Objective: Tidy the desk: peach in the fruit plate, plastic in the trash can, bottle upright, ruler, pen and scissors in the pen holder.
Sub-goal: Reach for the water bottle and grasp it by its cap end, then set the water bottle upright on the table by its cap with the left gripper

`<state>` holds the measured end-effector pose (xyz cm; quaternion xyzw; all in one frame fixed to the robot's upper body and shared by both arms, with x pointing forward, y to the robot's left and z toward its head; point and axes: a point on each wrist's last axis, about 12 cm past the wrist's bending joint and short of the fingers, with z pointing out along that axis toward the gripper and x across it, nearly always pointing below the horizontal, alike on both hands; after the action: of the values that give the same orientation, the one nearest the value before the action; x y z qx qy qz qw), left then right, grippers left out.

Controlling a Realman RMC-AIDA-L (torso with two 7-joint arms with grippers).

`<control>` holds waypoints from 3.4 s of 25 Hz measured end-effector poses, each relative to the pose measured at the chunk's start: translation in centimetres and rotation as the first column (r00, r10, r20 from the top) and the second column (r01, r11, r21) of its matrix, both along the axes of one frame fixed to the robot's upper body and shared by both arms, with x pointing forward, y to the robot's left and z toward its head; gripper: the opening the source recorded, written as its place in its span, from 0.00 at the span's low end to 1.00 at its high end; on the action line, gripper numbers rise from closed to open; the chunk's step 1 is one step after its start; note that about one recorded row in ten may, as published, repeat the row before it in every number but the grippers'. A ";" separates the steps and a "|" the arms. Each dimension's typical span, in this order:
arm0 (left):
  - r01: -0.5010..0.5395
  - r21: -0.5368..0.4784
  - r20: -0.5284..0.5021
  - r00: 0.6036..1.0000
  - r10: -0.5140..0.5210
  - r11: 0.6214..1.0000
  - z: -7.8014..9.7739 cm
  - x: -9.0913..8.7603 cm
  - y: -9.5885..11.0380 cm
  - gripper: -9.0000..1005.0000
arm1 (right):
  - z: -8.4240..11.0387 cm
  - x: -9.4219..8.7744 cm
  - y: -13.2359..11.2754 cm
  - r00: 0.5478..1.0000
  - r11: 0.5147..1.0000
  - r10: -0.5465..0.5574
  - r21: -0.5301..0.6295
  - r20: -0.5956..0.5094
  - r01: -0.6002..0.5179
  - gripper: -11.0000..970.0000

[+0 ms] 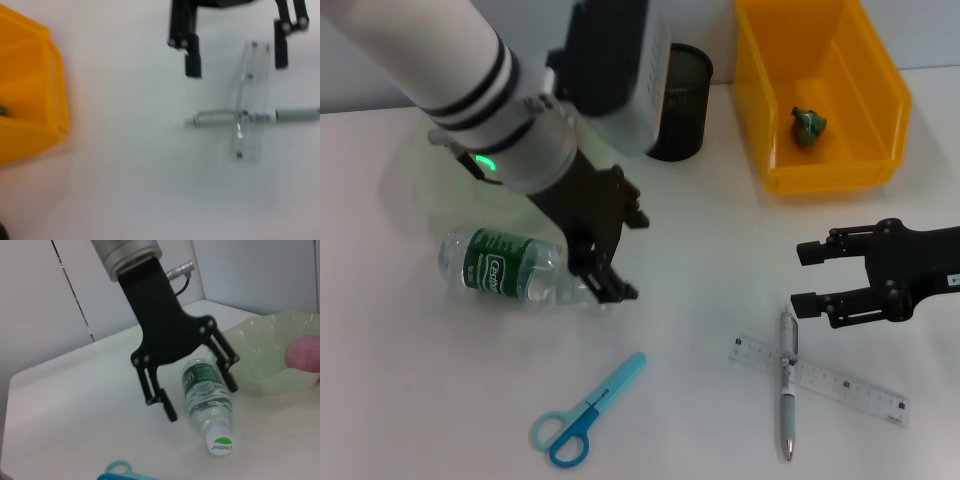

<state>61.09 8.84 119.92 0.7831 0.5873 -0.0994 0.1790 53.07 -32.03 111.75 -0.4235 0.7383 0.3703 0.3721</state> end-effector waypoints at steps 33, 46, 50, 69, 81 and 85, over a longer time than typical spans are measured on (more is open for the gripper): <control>0.055 0.172 0.137 0.987 -0.079 0.984 -4.9 -0.8 -1.7 0.80 | -0.1 -0.1 0.1 1.000 1.000 -0.005 0.006 -0.002 0.005 0.78; 0.075 0.186 0.140 0.985 -0.102 0.980 -5.5 -1.1 -2.0 0.79 | -0.2 -0.2 0.0 1.000 1.000 -0.011 0.011 0.001 0.011 0.78; 0.081 0.187 0.154 0.982 -0.111 0.979 -5.6 -1.1 -2.2 0.66 | -0.2 -0.2 0.0 1.000 1.000 -0.011 0.011 0.001 0.011 0.78; 0.066 0.204 0.159 0.982 -0.099 0.977 -6.4 -1.1 -2.1 0.46 | -0.2 -0.2 -0.1 1.000 1.000 -0.013 0.013 -0.001 0.013 0.78; 0.050 0.210 0.153 0.985 -0.084 0.976 -6.4 -1.2 -2.0 0.45 | -0.1 -0.3 0.0 1.000 1.000 -0.011 0.018 -0.004 0.011 0.78; 0.033 0.181 0.141 0.988 -0.059 0.983 -5.9 -1.3 -2.1 0.45 | -0.1 -0.3 -0.1 1.000 1.000 -0.010 0.018 -0.005 0.010 0.78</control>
<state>59.83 6.73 114.01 0.8145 0.5608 0.0072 0.1484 52.79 -32.09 111.64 -0.4155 0.7379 0.3760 0.3761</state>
